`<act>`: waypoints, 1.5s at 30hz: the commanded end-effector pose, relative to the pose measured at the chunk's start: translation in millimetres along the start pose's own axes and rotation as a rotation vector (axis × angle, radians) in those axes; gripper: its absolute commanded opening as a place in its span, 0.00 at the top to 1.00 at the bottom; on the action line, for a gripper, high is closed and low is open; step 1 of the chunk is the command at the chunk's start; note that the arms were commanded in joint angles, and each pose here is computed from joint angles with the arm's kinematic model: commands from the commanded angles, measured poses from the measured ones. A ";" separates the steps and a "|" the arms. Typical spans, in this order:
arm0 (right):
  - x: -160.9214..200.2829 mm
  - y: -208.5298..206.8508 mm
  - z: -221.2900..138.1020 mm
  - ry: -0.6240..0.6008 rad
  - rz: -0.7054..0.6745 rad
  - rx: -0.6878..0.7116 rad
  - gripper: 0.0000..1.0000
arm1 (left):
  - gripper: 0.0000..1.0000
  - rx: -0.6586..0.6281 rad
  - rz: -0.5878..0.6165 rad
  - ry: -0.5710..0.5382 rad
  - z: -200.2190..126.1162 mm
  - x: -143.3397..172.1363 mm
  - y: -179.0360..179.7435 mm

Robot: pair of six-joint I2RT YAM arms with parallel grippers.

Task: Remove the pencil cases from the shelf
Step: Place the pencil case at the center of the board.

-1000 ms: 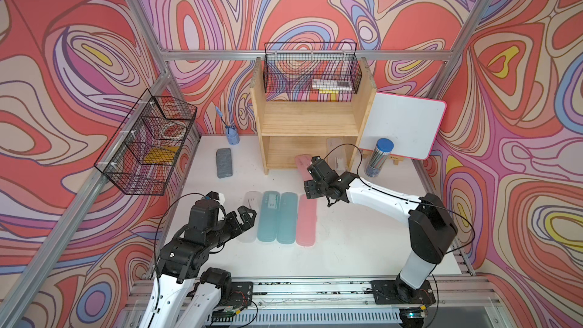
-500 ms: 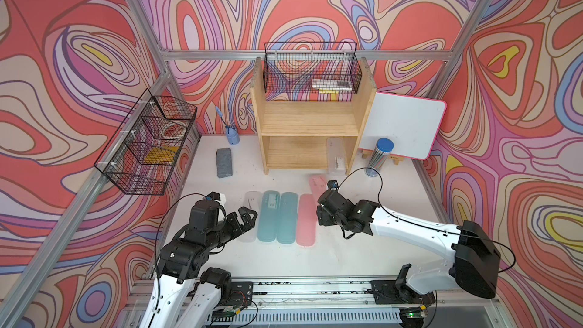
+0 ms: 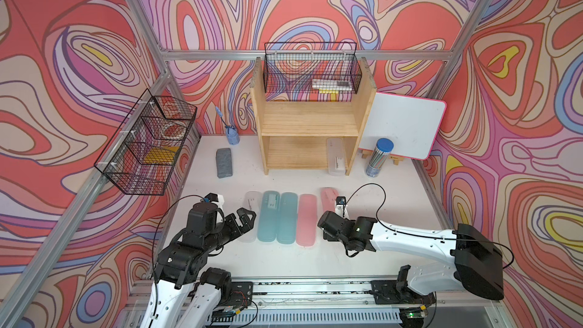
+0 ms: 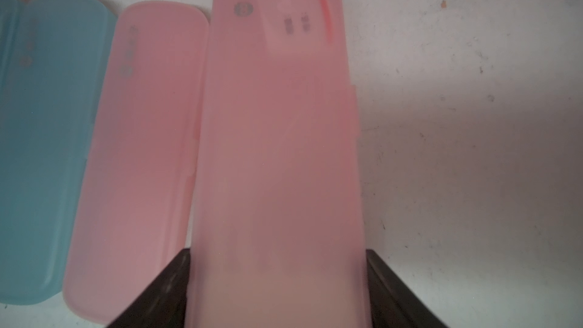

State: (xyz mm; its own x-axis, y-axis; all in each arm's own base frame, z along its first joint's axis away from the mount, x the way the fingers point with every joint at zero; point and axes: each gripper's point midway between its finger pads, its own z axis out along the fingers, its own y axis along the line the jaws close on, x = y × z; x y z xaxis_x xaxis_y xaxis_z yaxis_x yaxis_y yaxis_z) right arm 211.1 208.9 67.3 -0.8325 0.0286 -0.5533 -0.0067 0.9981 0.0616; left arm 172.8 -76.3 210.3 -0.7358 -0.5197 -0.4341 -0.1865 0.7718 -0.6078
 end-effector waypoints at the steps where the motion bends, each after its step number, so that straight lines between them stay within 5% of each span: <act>1: -3.6 4.9 3.3 -0.056 0.068 -0.007 0.34 | 0.01 -0.035 -0.002 0.003 0.0 4.2 9.9; 21: 35.8 15.8 30.1 -0.009 0.080 0.005 0.32 | 0.01 -0.043 -0.012 0.008 1.0 8.2 14.5; 27: 36.5 18.4 29.9 0.003 0.061 0.020 0.22 | 0.01 -0.045 -0.017 0.002 0.7 8.1 15.5; 34: 28.5 20.1 19.0 0.006 0.055 0.028 0.09 | 0.01 -0.040 -0.016 -0.001 0.3 7.7 14.5; 45: -16.8 27.0 -23.7 -0.068 -0.004 -0.013 0.04 | 0.01 -0.016 0.000 -0.003 4.7 6.0 10.5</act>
State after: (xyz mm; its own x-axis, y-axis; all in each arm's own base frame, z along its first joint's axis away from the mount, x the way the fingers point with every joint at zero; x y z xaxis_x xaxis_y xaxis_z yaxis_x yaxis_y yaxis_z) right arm 204.4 236.4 77.5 -0.8159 0.0797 -0.5727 0.0219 0.9940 0.1071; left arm 167.1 -72.2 198.6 -0.7352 -0.5279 -0.4253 -0.2113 0.7746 -0.5961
